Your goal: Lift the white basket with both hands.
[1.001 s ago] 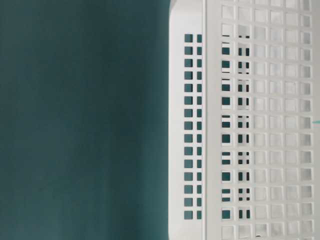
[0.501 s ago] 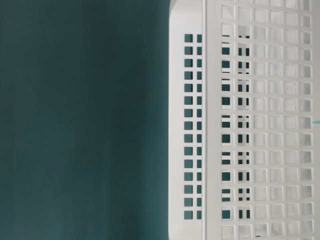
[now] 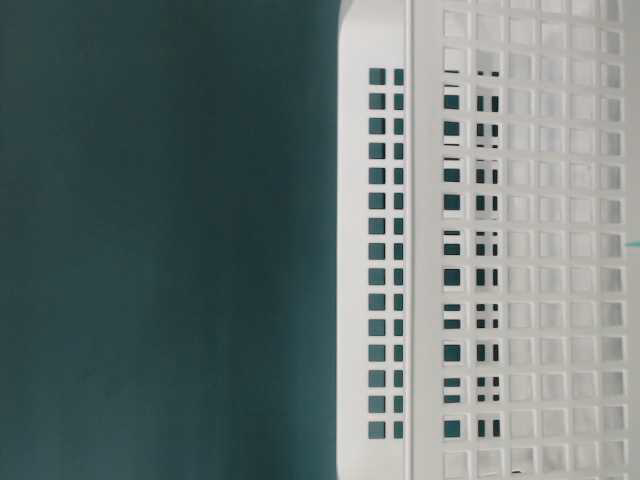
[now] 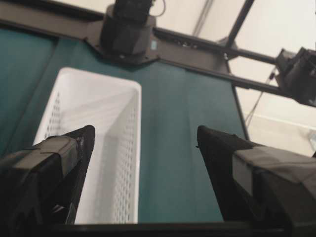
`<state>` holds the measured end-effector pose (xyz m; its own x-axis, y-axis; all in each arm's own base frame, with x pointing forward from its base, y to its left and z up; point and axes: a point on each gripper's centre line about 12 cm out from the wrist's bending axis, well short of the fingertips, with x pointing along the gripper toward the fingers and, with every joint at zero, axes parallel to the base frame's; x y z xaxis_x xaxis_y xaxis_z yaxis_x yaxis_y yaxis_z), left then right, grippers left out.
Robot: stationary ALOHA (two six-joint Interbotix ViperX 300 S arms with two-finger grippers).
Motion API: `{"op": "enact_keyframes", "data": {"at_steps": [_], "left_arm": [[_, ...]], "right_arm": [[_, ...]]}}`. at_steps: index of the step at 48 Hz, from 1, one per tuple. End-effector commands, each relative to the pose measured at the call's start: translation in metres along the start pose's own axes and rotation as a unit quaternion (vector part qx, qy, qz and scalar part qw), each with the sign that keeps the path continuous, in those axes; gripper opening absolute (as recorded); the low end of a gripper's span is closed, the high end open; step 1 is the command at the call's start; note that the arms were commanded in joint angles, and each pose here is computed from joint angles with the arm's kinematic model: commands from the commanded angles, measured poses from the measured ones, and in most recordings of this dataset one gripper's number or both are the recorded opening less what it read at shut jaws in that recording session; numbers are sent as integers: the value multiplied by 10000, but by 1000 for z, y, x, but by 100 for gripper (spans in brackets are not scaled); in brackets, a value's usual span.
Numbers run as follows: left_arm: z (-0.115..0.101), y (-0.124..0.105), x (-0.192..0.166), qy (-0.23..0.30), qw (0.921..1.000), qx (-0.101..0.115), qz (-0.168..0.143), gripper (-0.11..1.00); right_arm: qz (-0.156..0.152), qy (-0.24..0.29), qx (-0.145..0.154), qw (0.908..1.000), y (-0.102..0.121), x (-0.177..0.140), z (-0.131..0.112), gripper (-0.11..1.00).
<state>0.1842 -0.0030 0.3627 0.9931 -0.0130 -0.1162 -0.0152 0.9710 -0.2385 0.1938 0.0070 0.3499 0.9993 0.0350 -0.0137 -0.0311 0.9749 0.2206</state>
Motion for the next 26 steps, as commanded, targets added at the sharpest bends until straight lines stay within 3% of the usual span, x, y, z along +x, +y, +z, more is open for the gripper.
{"op": "enact_keyframes", "data": {"at_steps": [1,26], "left_arm": [[4,-2,2,-41,10000,17,-25,90],[-3,0,3,55,10000,2,-1,90]], "right_arm": [[2,16,-23,10000,0,1,1,91],[-11,60,8,10000,0,0,0,91]]}}
